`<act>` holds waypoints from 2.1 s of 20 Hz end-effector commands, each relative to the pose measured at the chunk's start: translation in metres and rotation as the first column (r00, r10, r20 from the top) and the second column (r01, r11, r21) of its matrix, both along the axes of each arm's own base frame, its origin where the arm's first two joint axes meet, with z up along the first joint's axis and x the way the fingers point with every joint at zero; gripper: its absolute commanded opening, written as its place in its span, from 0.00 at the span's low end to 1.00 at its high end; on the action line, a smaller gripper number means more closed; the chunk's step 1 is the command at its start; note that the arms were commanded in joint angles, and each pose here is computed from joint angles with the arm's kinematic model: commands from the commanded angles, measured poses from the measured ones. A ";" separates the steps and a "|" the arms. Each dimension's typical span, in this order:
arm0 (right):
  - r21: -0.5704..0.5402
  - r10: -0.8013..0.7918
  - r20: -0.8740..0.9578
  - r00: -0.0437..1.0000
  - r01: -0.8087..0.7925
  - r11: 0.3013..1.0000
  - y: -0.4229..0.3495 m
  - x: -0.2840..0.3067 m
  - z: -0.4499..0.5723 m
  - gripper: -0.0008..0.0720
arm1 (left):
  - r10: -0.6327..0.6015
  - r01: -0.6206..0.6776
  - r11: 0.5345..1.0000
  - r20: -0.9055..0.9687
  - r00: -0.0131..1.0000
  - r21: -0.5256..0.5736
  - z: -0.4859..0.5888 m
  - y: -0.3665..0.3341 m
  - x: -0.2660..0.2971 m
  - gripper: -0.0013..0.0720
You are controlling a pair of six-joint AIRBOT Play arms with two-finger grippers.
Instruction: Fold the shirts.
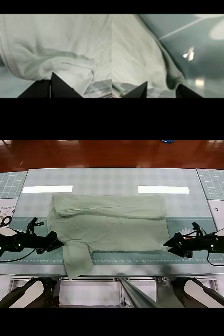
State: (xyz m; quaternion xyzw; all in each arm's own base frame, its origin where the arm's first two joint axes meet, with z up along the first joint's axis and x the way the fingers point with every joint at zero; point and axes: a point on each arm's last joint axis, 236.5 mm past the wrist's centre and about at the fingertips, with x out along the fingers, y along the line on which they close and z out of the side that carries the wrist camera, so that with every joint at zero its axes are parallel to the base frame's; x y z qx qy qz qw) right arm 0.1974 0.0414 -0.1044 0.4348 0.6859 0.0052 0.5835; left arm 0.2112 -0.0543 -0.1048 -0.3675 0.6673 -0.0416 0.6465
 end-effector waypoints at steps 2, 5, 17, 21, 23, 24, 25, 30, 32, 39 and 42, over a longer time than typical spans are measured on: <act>-0.006 0.022 0.055 0.998 -0.021 1.000 0.008 0.019 -0.014 0.16 | -0.004 0.004 1.000 0.003 1.000 -0.002 0.001 0.000 0.000 0.04; -0.010 0.082 0.122 0.989 -0.081 0.997 0.005 0.030 0.000 0.05 | -0.019 0.018 1.000 0.037 0.999 0.020 0.007 0.006 0.011 0.04; -0.176 0.218 0.392 0.894 -0.159 0.971 -0.014 0.180 0.061 0.05 | -0.026 0.008 0.997 0.235 0.972 0.074 0.056 0.034 0.166 0.04; -0.179 0.232 0.403 0.885 -0.173 0.969 -0.012 0.216 0.058 0.05 | -0.068 0.059 0.997 0.219 0.973 0.045 0.057 0.026 0.215 0.04; -0.180 0.220 0.408 0.886 -0.159 0.971 -0.016 0.229 0.057 0.05 | -0.056 0.051 0.998 0.209 0.976 0.029 0.058 0.029 0.239 0.04; -0.182 0.218 0.412 0.885 -0.155 0.971 -0.017 0.234 0.057 0.05 | -0.046 0.042 0.999 0.210 0.977 0.026 0.059 0.032 0.249 0.04; -0.182 0.216 0.418 0.882 -0.152 0.971 -0.019 0.239 0.058 0.05 | -0.036 0.032 0.999 0.213 0.976 0.022 0.061 0.035 0.260 0.04; -0.143 0.177 0.433 0.884 -0.127 0.982 -0.017 0.259 0.053 0.05 | -0.065 0.063 0.998 0.222 0.973 0.015 0.058 0.034 0.286 0.04; -0.127 0.157 0.426 0.891 -0.113 0.985 -0.016 0.262 0.044 0.05 | -0.066 0.065 0.998 0.215 0.974 0.012 0.050 0.033 0.289 0.04; -0.123 0.122 0.422 0.898 -0.077 0.989 -0.015 0.272 0.026 0.36 | -0.090 0.086 0.996 0.232 0.968 0.028 0.035 0.026 0.298 0.37; -0.091 0.163 0.406 0.899 -0.138 0.986 -0.027 0.262 0.056 0.59 | -0.196 0.184 0.980 0.190 0.962 0.081 0.056 0.038 0.283 0.72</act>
